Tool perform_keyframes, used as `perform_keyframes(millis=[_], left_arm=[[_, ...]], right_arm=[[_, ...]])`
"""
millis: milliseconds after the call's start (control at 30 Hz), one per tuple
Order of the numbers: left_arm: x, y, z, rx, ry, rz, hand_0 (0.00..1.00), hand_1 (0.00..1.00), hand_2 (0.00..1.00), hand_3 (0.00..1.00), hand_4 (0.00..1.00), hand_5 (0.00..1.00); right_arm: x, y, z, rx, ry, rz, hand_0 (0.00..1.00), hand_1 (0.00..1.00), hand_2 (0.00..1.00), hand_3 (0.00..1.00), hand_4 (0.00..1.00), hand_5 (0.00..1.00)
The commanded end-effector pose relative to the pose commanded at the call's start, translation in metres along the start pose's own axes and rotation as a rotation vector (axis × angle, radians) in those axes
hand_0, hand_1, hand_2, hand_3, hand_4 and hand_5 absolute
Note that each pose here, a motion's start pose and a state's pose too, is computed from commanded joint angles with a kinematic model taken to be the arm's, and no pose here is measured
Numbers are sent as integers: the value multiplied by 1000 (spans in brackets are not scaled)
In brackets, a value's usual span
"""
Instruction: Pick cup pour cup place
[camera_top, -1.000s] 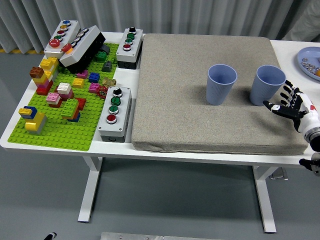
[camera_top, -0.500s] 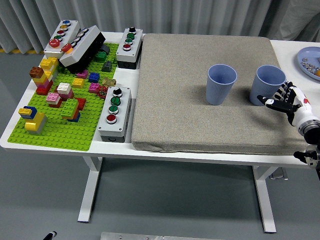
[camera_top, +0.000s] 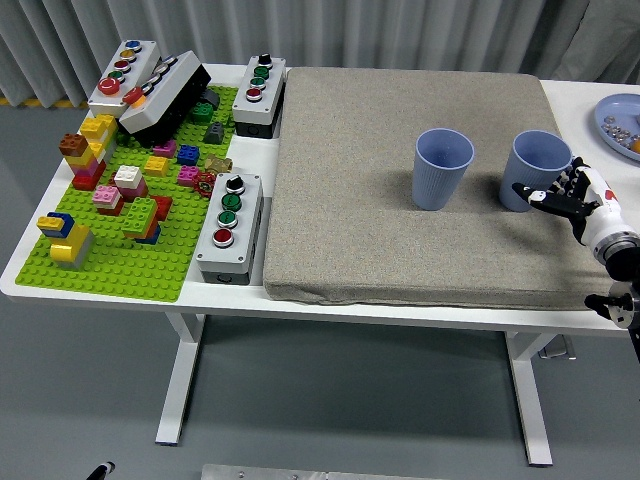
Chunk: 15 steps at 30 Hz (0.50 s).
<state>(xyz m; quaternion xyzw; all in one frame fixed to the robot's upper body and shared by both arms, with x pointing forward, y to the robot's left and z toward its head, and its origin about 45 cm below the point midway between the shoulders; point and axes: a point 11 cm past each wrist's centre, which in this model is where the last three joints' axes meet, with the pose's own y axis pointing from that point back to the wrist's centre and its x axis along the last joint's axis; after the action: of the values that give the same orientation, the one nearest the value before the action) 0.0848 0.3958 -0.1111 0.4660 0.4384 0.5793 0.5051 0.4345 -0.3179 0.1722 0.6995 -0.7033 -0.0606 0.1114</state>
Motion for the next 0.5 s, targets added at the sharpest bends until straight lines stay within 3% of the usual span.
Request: perform_keyframes(millis=[500], left_arm=[[-2,0,1,-1,-12,-3,836,815,879,804,633,998]], right_arm=[[-4,-3,2,-1,-19,-12,984,950,998,998,861,121]])
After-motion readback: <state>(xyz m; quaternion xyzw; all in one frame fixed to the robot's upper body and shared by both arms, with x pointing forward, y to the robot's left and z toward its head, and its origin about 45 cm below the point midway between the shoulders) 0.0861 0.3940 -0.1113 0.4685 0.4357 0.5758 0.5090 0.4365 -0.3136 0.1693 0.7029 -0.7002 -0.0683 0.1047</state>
